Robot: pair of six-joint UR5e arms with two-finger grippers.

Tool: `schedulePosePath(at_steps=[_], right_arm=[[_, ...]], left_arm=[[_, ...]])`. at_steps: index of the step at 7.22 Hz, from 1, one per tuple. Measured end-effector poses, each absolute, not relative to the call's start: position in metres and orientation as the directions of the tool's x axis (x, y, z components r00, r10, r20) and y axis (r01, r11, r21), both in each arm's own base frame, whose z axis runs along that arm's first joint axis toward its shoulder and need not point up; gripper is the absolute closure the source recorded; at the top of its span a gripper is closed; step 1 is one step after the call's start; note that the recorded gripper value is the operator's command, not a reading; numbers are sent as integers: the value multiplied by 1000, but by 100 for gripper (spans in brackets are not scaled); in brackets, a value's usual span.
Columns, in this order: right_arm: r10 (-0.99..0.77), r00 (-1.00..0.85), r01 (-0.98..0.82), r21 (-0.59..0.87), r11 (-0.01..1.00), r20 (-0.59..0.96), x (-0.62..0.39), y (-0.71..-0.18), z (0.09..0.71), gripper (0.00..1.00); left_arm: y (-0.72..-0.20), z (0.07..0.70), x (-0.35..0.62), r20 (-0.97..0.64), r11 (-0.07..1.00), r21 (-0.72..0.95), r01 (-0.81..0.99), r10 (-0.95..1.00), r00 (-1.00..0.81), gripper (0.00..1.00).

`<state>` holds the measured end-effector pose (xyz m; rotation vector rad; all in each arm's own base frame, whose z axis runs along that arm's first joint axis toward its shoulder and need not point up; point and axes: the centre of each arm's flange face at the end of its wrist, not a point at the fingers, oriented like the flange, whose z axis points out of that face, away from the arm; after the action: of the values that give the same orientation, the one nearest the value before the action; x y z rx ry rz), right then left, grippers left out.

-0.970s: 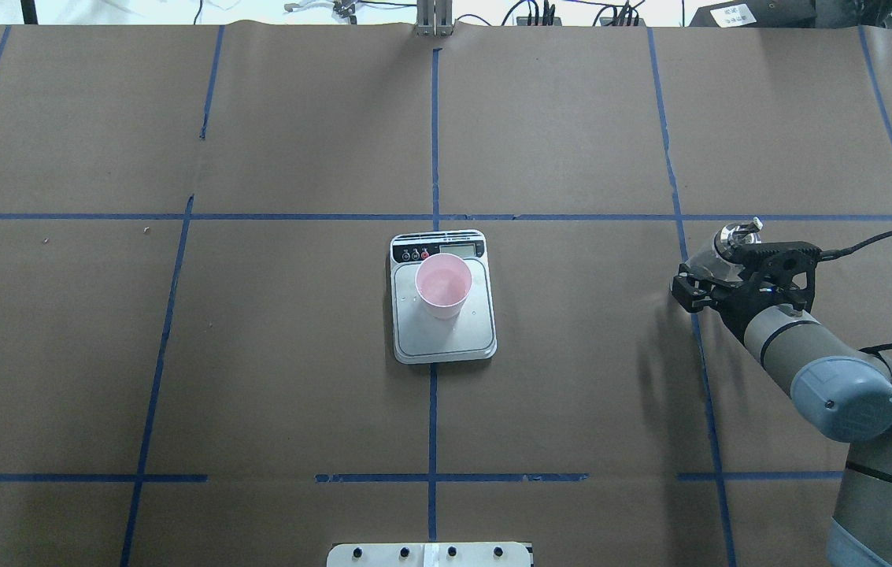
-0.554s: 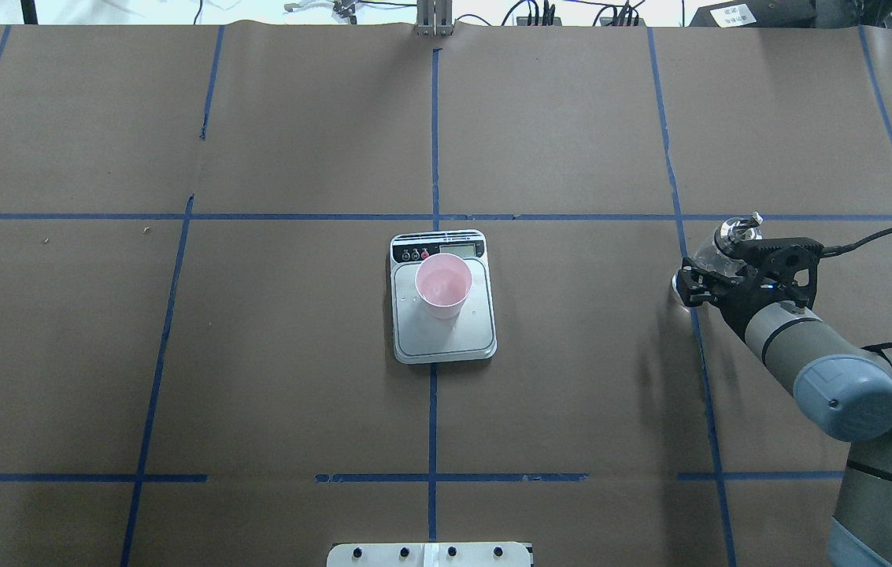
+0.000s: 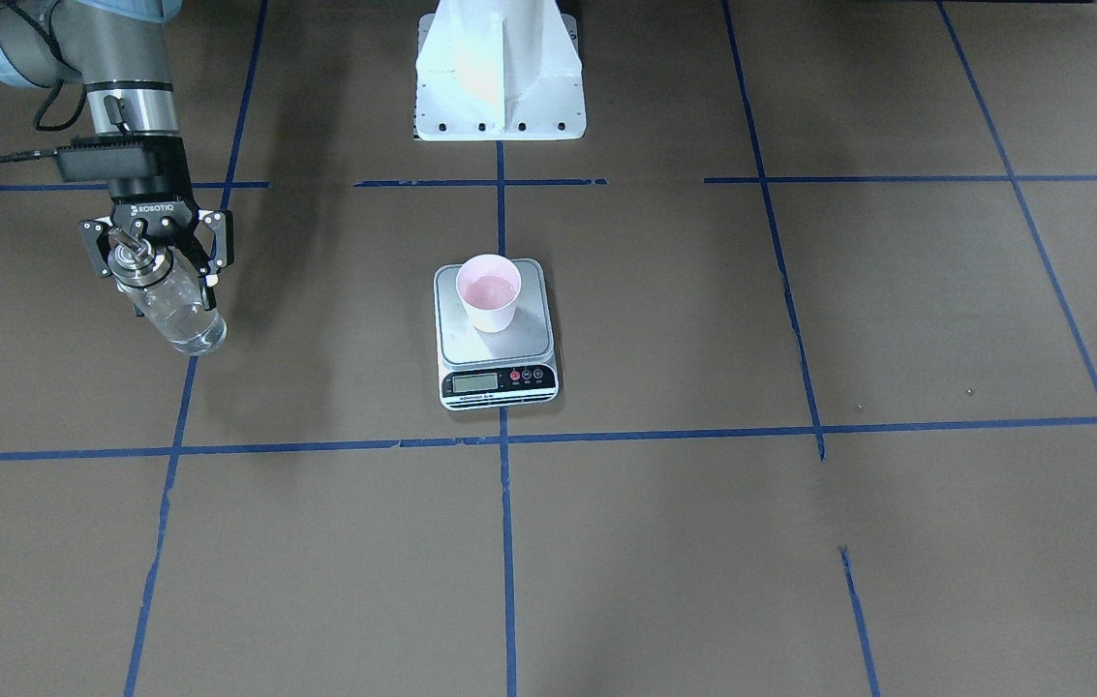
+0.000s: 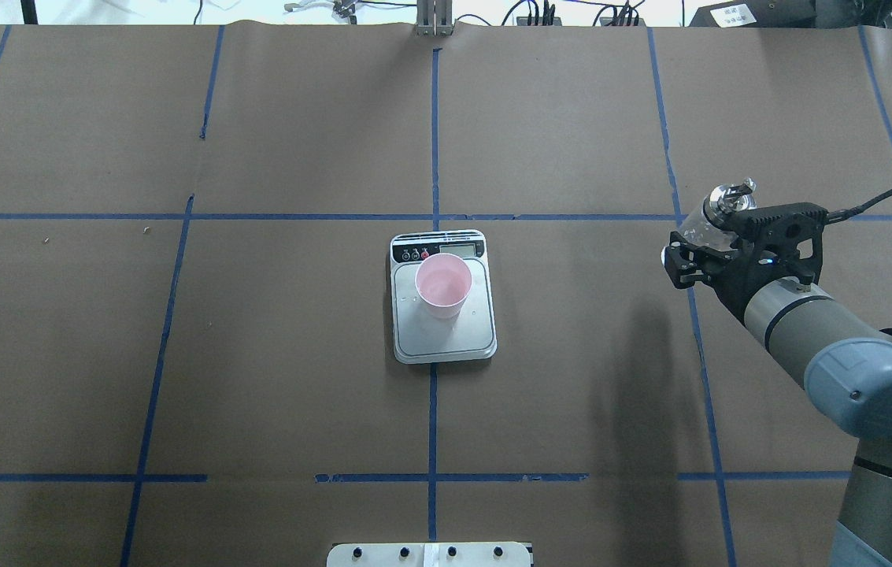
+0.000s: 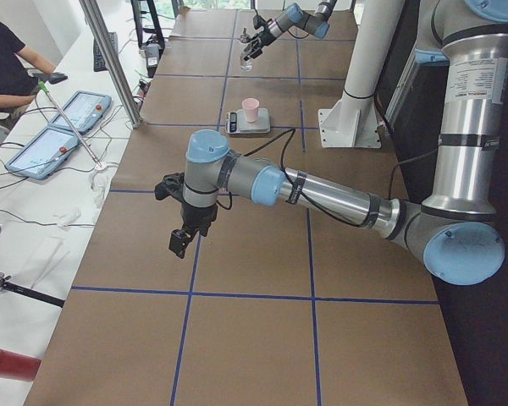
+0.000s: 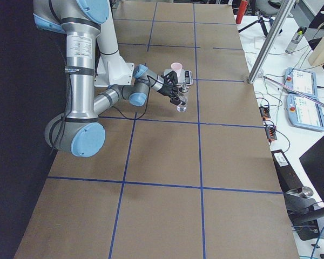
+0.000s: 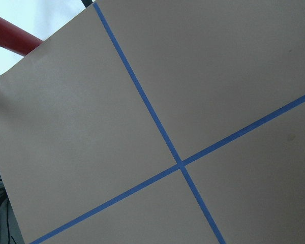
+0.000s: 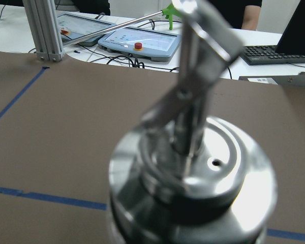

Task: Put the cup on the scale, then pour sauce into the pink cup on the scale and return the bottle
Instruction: 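Carry the bottle with the right gripper over the pink cup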

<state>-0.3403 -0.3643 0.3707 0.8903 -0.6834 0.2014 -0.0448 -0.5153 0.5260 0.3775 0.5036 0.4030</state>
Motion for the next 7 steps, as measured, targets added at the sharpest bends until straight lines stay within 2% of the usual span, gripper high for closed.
schedulePosePath(at_steps=[3,5,7], right_arm=[[-107,871,-336,741,582,479,-379,-376,297,100],[-217,938,-137,867,479,269,-421,-351,275,100],[-274,959,44,926,375,66,-458,-332,266,100]], left_arm=[[-512,534,-45,-391,860,428,-279,455,800,0],[-503,543,-49,-421,870,416,-266,443,791,0],[-489,558,-49,-469,884,395,-251,429,772,0]])
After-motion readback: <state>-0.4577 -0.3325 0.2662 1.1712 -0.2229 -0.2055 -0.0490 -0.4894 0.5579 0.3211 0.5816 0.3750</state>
